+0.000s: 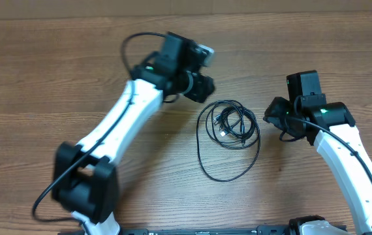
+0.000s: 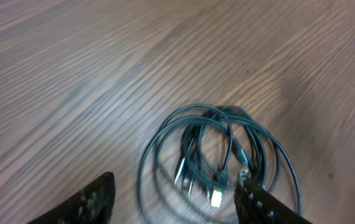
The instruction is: Untangle cables
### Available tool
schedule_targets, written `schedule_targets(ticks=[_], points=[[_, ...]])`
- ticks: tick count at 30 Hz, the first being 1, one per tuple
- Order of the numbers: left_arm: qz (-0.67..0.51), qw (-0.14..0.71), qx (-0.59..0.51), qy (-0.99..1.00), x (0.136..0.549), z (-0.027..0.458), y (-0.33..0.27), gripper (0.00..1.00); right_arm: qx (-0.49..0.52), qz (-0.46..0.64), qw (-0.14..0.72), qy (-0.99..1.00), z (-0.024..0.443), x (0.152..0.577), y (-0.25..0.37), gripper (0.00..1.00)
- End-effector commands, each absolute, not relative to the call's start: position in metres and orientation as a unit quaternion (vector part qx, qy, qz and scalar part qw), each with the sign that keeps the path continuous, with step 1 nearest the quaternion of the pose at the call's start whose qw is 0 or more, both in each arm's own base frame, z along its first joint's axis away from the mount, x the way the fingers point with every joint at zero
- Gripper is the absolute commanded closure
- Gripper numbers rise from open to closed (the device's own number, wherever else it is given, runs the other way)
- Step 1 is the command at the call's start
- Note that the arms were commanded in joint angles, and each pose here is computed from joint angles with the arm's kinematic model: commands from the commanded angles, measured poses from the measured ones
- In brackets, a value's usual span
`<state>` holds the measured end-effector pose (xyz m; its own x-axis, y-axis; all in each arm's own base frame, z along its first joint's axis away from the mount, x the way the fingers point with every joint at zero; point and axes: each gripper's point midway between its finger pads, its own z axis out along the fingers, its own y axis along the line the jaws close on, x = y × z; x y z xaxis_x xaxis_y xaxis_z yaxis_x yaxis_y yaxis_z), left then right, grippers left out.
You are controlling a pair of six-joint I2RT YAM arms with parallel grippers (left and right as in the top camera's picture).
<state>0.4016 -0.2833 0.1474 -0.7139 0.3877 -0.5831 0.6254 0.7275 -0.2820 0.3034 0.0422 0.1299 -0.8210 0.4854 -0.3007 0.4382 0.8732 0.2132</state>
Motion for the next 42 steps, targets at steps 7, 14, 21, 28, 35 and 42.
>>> schedule_targets(ticks=[7, 14, 21, 28, 35, 42], points=[[-0.160, 0.278, 0.384, 0.866, 0.418, 0.074, -0.334, 0.23, 0.236, 0.063, 0.160, 0.956, 0.135, 0.292, 0.040, 0.43], [-0.154, 0.268, 0.404, 0.861, 0.424, 0.028, -0.342, 0.20, 0.236, 0.063, 0.157, 0.957, 0.137, 0.290, 0.040, 0.42], [-0.144, 0.280, 0.437, 0.843, 0.431, 0.008, -0.347, 0.23, 0.236, 0.061, 0.152, 0.958, 0.136, 0.287, 0.040, 0.42], [-0.140, 0.248, 0.438, 0.853, 0.422, -0.013, -0.340, 0.48, 0.237, 0.061, 0.153, 0.958, 0.136, 0.288, 0.040, 0.42], [-0.131, 0.192, 0.436, 0.869, 0.403, -0.026, -0.325, 0.81, 0.237, 0.061, 0.153, 0.958, 0.136, 0.288, 0.040, 0.42], [-0.124, 0.147, 0.431, 0.882, 0.388, -0.033, -0.309, 0.96, 0.236, 0.061, 0.153, 0.958, 0.136, 0.288, 0.040, 0.42]])
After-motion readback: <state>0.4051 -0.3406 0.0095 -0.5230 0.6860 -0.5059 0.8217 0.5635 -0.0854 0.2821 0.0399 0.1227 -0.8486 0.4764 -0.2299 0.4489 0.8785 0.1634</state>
